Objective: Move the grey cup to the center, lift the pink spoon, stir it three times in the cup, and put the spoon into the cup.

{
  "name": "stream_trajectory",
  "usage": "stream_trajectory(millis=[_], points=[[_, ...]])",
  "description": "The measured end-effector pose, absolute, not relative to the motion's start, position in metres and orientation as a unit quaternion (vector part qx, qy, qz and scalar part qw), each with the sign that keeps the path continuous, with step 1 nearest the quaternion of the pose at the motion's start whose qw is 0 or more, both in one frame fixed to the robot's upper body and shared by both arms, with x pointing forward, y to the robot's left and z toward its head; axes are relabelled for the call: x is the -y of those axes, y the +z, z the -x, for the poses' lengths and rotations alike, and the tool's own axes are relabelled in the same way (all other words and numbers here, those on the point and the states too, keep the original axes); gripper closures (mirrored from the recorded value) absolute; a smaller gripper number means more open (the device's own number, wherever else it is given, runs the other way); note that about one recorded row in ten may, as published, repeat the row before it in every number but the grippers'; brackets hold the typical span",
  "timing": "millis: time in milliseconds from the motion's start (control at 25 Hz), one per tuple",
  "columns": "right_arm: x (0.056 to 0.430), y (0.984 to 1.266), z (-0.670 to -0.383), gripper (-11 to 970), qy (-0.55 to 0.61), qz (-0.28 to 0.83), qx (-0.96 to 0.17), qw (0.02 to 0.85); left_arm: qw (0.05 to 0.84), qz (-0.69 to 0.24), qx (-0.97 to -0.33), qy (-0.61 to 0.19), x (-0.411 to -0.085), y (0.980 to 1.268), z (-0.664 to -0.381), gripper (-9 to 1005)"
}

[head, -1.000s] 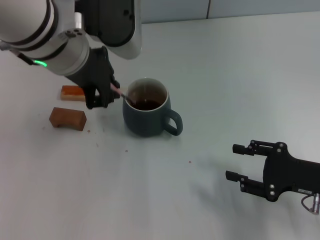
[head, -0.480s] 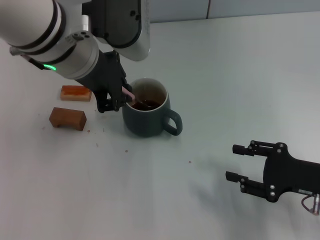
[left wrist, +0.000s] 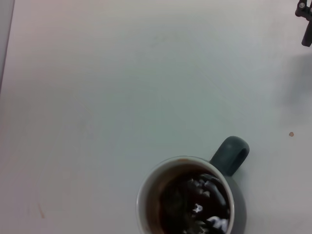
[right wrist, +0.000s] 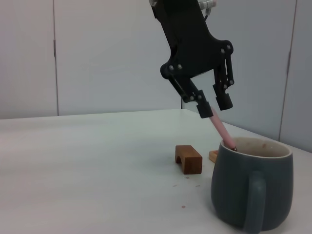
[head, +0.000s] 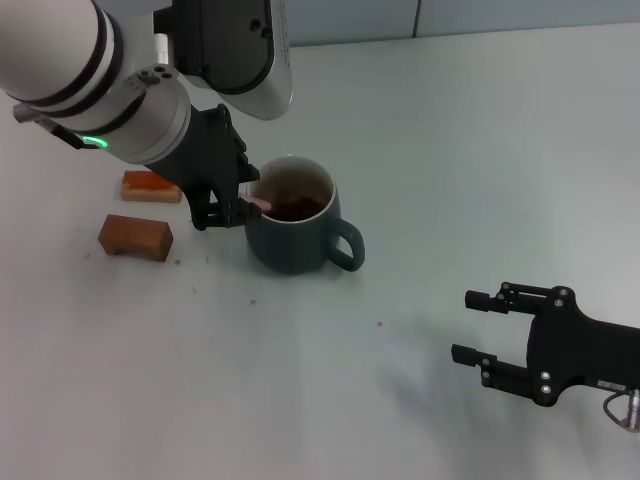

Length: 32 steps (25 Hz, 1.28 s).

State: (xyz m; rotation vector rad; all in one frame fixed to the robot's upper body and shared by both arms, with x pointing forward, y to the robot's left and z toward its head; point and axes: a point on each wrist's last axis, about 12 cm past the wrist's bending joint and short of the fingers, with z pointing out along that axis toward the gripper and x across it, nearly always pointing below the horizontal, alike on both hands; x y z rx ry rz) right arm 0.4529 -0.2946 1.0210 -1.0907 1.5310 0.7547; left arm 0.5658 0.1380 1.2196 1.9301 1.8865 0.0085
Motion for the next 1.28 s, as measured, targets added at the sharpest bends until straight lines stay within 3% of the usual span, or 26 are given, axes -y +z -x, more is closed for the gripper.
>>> stream_trajectory(millis=[200,240,400,440,480,640,760,840,880,960,1040,1120,1200,1280], points=[[0.295,1.021,-0.453,371,0.316,0.457,-0.641,0.53,0.219,-0.698,-0.682,0.003,-0.138,1.22,-0.566,668],[0.295,1.021,-0.453,371,0.316,0.456,-0.641,0.531,0.265,-0.691,-0.673,-0.012,-0.144,1.237,-0.558,639],[0.295,1.022,-0.454,371,0.314,0.455,-0.641,0.532,0.339,-0.679,-0.647,-0.073,-0.156,1.264,-0.547,577],[0.295,1.022,-0.455,371,0.314,0.455,-0.641,0.533,0.39,-0.656,-0.634,-0.12,-0.169,1.276,-0.545,577],[0.295,1.022,-0.455,371,0.314,0.455,-0.641,0.533,0.39,-0.656,-0.634,-0.12,-0.169,1.276,-0.545,578],[0.295,1.024,-0.457,371,0.311,0.454,-0.639,0.538,0.509,-0.567,-0.601,-0.243,-0.203,1.276,-0.549,580],[0.296,1.024,-0.458,371,0.31,0.453,-0.639,0.54,0.584,-0.482,-0.574,-0.311,-0.233,1.255,-0.552,569],[0.296,1.025,-0.458,371,0.309,0.451,-0.638,0.542,0.646,-0.383,-0.558,-0.352,-0.266,1.223,-0.55,556],[0.296,1.025,-0.458,371,0.309,0.45,-0.638,0.543,0.646,-0.383,-0.558,-0.352,-0.266,1.223,-0.55,550],[0.297,1.026,-0.459,370,0.307,0.447,-0.638,0.546,0.685,-0.32,-0.544,-0.364,-0.288,1.193,-0.543,538],[0.297,1.026,-0.459,370,0.306,0.445,-0.639,0.548,0.7,-0.291,-0.54,-0.365,-0.298,1.177,-0.537,525],[0.297,1.026,-0.459,370,0.307,0.444,-0.639,0.548,0.745,-0.22,-0.539,-0.326,-0.322,1.126,-0.514,513],[0.297,1.025,-0.458,370,0.307,0.443,-0.64,0.547,0.745,-0.22,-0.539,-0.326,-0.322,1.126,-0.514,501],[0.297,1.025,-0.458,370,0.307,0.444,-0.641,0.546,0.744,-0.196,-0.577,-0.274,-0.328,1.077,-0.486,488]])
